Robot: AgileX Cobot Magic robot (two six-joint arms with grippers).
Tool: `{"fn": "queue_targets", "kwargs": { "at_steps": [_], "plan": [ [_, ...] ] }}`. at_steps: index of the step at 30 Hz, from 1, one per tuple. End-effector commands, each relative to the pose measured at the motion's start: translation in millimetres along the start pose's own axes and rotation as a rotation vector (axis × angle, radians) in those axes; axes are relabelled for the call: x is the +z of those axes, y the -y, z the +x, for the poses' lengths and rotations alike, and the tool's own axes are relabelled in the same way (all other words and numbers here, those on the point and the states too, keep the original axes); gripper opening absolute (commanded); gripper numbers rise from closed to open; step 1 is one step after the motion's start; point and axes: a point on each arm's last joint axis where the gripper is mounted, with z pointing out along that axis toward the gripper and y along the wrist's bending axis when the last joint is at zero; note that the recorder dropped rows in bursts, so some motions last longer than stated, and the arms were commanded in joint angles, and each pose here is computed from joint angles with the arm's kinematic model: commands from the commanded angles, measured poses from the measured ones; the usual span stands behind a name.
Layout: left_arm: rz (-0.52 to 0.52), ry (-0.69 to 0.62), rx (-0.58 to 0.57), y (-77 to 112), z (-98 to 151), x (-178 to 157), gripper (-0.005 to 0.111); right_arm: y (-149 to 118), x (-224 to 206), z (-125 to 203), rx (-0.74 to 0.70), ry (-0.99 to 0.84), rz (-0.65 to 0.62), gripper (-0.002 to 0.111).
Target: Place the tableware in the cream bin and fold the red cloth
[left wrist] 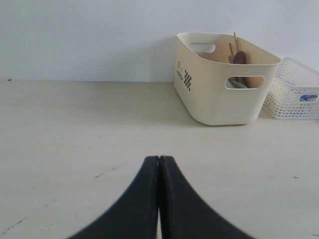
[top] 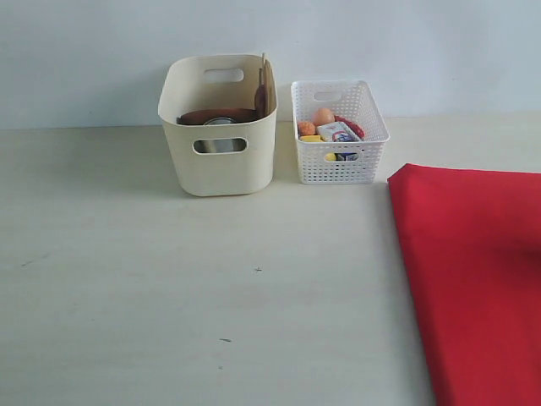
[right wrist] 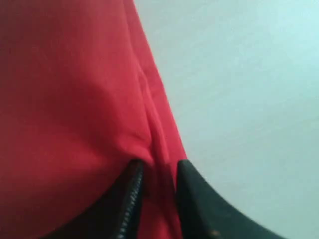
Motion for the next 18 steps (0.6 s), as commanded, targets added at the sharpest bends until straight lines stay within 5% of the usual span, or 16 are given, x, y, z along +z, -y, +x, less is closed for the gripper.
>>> {"fn": "queue_targets", "kwargs": {
  "at_steps": [1, 4, 11, 18],
  "plan": [
    [0.000, -0.002, -0.014, 0.0, 1, 0, 0.000, 11, -39, -8, 0.022, 0.101, 0.016, 0.053],
    [0.000, -0.002, -0.014, 0.0, 1, 0, 0.000, 6, -79, -8, 0.068, 0.195, -0.065, 0.051],
    [0.000, -0.002, -0.014, 0.0, 1, 0, 0.000, -64, -105, 22, -0.168, 0.253, -0.264, 0.001],
    [-0.014, -0.053, -0.016, -1.1, 6, 0, 0.000, -114, -88, 58, -0.333, 0.183, -0.285, 0.000]
  ]
}}
